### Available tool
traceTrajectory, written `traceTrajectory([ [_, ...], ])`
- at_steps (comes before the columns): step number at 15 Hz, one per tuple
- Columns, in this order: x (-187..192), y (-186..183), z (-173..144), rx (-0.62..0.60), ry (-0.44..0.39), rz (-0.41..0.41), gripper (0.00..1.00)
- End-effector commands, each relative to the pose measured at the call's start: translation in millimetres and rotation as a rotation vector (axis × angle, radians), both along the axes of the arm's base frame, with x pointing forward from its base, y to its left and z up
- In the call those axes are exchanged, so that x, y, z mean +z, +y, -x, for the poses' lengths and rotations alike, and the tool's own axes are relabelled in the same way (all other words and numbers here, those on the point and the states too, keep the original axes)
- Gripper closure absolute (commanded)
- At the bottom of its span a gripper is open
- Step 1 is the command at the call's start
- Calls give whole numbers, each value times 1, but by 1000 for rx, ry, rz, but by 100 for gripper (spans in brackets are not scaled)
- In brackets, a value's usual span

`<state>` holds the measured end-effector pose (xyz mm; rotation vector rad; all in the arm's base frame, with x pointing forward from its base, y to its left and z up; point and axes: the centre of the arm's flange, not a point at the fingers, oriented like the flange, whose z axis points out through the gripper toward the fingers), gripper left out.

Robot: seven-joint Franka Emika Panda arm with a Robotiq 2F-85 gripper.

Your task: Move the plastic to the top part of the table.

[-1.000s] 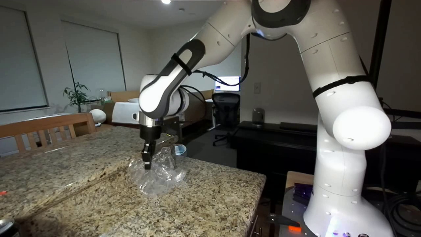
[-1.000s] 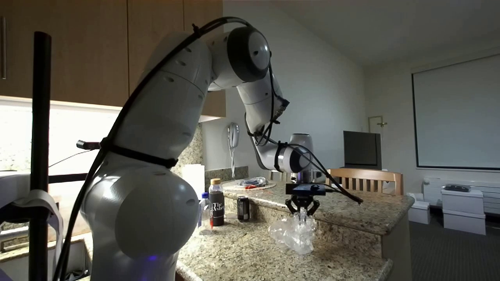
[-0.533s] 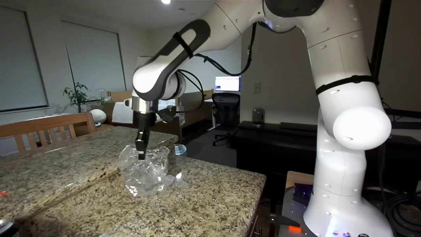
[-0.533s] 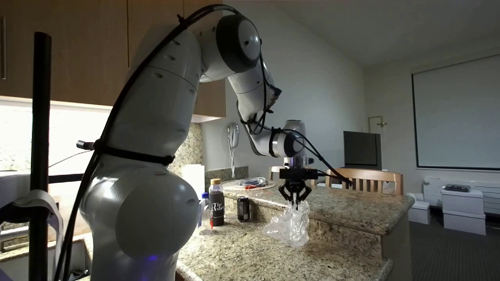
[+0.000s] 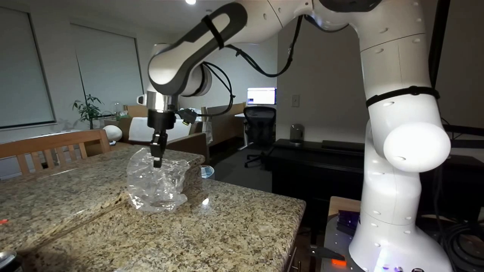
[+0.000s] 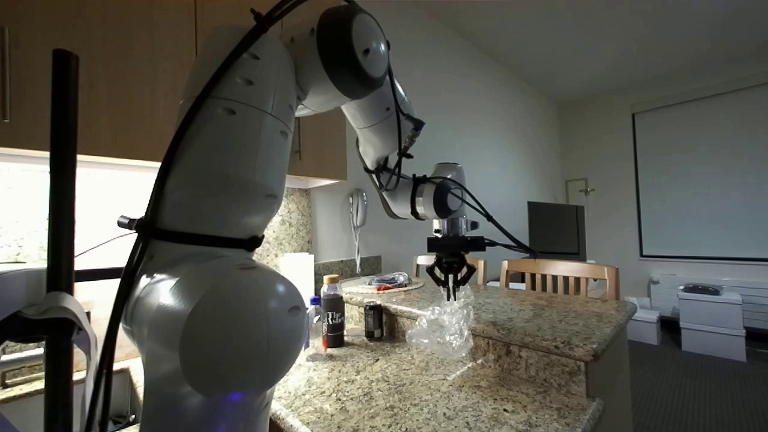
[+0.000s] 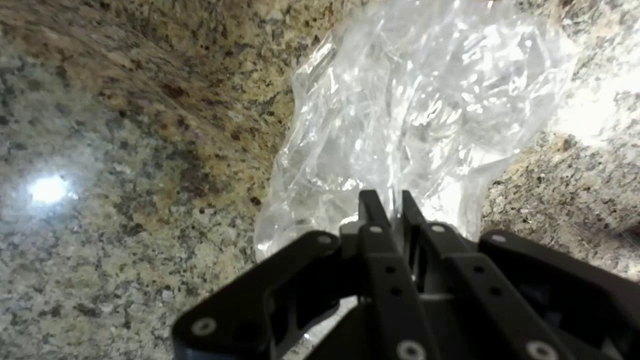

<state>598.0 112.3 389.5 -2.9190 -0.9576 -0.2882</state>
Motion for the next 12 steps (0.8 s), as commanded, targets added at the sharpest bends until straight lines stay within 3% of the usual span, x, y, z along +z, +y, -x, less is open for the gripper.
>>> traceTrajectory([
  [1, 26, 12, -11, 18, -53, 29, 89],
  [8, 39, 25, -66, -46, -242, 98, 89],
  [12, 48, 14, -101, -108, -293, 125, 90],
])
